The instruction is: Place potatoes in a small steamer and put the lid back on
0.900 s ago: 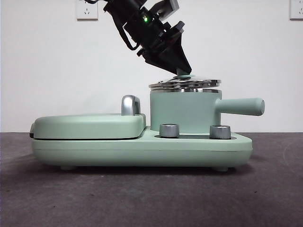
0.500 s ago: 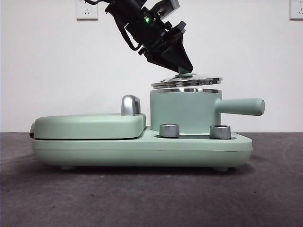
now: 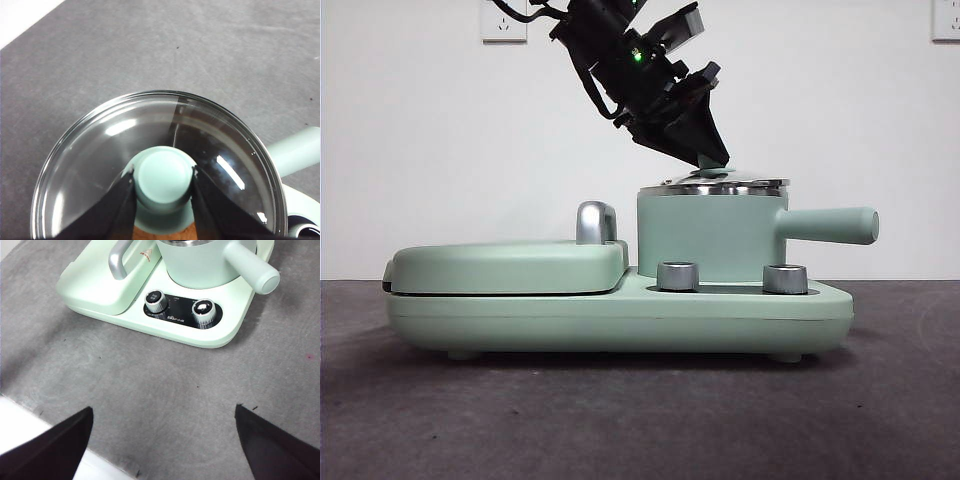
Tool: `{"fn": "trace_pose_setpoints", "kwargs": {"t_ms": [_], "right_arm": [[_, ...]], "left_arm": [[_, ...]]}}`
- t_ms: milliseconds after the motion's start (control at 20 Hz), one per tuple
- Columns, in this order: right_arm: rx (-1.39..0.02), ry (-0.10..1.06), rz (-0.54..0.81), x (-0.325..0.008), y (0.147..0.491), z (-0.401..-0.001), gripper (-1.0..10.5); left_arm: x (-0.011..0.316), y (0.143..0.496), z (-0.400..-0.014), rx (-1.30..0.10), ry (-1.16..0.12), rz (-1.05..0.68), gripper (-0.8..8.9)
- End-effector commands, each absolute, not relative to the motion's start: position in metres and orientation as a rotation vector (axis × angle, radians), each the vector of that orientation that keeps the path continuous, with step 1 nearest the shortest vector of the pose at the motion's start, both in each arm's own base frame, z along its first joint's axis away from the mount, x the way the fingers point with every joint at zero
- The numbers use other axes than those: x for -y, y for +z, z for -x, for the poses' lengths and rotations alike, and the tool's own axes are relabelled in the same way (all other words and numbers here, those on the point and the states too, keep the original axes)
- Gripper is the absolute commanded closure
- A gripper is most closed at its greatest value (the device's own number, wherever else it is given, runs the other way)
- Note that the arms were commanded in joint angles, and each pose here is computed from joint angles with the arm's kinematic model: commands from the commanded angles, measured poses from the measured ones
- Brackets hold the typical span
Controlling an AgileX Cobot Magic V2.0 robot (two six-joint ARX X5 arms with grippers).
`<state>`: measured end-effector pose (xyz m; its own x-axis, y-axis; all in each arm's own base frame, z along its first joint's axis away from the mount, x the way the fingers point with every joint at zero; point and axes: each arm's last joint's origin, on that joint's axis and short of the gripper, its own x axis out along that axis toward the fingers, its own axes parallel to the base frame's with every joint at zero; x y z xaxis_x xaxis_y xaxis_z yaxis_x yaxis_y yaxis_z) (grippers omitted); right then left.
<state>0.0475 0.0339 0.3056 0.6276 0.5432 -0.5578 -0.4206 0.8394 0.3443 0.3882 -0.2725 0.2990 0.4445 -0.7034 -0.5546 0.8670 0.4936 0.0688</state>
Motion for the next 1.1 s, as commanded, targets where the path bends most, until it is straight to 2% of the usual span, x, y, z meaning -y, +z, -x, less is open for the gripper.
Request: {"fn": "trace_pose_setpoints", "kwargs": {"t_ms": [50,350,700,1100], "right_arm": [[-0.691,0.558,-0.206,-0.034,0.308,-0.048,5.0],[-0.69,0.557,-0.209,-0.034,0.308,-0.048,5.0],[-0.677,0.561,-0.213,-0.035,0.31,-0.048,5.0],[-0.677,0.561,-0.213,-0.035,0.31,-0.048,5.0]], "left_arm": [[0.278,0.294,-0.393,-0.506,-0.985,-0.353,8.03],[0.276,0.298,-0.391,-0.558,-0.98,-0.335,8.03],[0.275,0.32,-0.391,-0.525,-0.974,-0.326,8.03],[0.28,0.307,-0.394,-0.565,-0.992,-0.326,8.03]]}}
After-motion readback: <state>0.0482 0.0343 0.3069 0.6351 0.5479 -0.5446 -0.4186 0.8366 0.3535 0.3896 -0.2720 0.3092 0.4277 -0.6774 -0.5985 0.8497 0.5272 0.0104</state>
